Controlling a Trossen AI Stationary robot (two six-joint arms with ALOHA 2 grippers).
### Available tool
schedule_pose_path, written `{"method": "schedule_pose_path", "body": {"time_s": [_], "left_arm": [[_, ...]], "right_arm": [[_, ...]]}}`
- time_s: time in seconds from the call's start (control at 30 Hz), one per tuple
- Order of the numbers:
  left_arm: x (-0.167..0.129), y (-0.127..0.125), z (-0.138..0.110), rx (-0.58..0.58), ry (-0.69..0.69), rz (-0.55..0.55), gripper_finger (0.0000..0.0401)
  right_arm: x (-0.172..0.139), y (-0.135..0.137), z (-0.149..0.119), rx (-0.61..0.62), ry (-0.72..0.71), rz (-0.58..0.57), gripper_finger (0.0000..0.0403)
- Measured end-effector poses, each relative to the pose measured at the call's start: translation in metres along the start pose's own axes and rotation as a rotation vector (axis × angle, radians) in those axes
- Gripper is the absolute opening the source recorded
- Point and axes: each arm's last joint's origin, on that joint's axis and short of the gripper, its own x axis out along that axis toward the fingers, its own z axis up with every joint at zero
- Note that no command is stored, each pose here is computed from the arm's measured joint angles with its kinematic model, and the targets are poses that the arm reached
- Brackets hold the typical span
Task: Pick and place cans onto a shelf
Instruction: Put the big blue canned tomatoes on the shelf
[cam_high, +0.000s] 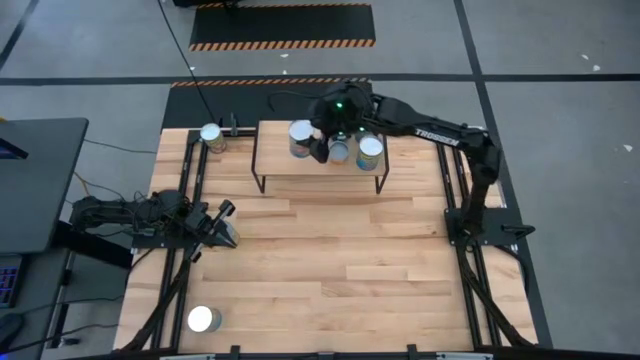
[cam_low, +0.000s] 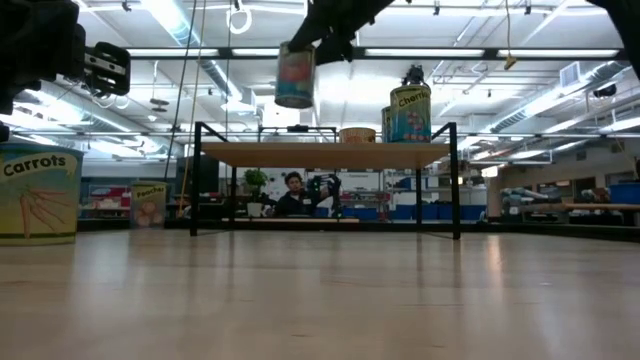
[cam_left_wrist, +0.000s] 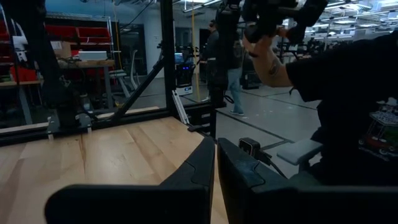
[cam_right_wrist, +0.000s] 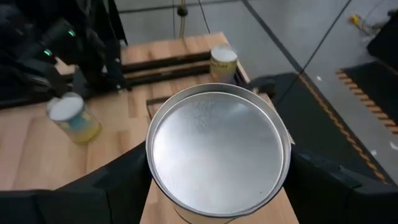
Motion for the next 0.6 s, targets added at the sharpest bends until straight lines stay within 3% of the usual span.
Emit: {"method": "schedule_pose_path", "body": {"time_s": [0.27,0.4,0.6], "left_arm": [[0.0,0.0,0.0,0.001,-0.002,0.0,0.0027],[0.0,0.0,0.006,0.038,-0.056,-0.002,0.0027],[0.0,-0.001,0.01,0.047,-0.096,-0.004,0.0027]], "right_arm": [[0.011,0.001,-0.02,-0.07,0.1,0.081,0.0316],[0.013,0.004,-0.027,-0.096,0.068,0.202,0.0316],[0.01,0.005,-0.035,-0.107,0.088,0.2,0.0316]]}}
